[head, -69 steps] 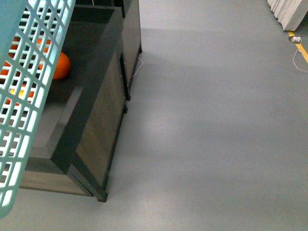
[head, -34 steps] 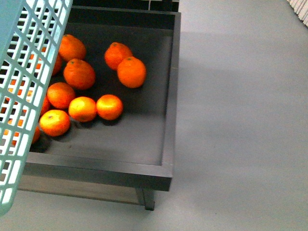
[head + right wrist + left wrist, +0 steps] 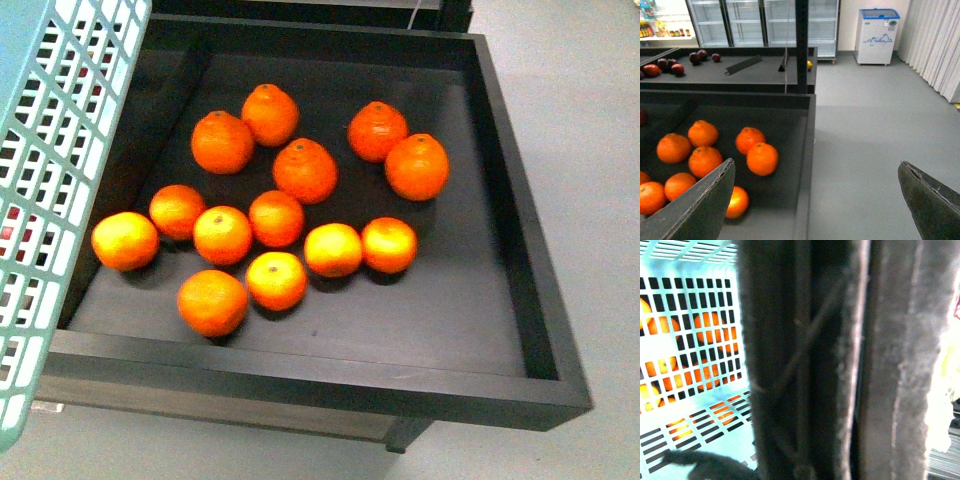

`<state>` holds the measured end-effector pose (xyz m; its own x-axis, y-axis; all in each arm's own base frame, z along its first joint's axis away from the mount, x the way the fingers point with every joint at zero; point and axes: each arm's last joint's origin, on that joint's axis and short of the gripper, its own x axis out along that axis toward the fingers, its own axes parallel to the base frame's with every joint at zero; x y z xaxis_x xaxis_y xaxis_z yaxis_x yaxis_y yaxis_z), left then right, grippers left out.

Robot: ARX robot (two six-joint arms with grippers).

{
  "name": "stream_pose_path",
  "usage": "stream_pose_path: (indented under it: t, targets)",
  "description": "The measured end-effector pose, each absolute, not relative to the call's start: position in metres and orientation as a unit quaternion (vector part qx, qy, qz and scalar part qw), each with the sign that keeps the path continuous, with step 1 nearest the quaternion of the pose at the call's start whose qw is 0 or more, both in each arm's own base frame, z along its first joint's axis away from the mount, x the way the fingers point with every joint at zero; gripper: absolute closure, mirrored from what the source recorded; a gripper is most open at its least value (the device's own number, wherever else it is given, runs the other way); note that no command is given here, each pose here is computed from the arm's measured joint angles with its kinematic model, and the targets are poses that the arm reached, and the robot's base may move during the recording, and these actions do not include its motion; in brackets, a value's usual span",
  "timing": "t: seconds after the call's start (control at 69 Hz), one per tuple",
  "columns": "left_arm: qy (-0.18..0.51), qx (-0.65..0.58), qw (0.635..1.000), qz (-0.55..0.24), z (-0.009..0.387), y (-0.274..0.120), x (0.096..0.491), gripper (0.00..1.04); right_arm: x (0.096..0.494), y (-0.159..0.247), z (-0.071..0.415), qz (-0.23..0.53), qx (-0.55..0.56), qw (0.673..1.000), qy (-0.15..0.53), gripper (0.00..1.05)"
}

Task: Pick lemon and mango into basket

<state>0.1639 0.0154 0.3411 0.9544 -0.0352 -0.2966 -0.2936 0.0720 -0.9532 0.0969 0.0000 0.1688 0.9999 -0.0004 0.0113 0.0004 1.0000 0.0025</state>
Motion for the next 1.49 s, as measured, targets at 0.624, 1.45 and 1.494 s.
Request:
stream_pose_path:
  t: [0.624, 1.45, 1.494]
  targets:
    - [0.121, -0.675, 0.722, 0.090, 0.3411, 0.0154, 0.1639, 0.91, 0.0969, 0.0000, 0.1689, -0.001, 0.001, 1.000, -0.006, 0.09]
    - [0.122, -0.675, 0.722, 0.089, 0.3412, 0.0154, 0.1639, 0.91, 0.0969, 0.0000, 0.1689, 0.000, 0.001, 1.000, -0.006, 0.09]
    - [0.122, -0.675, 0.722, 0.089, 0.3412, 0.0154, 0.1639, 0.91, 0.0969, 0.0000, 0.1688, -0.001, 0.001, 1.000, -0.006, 0.09]
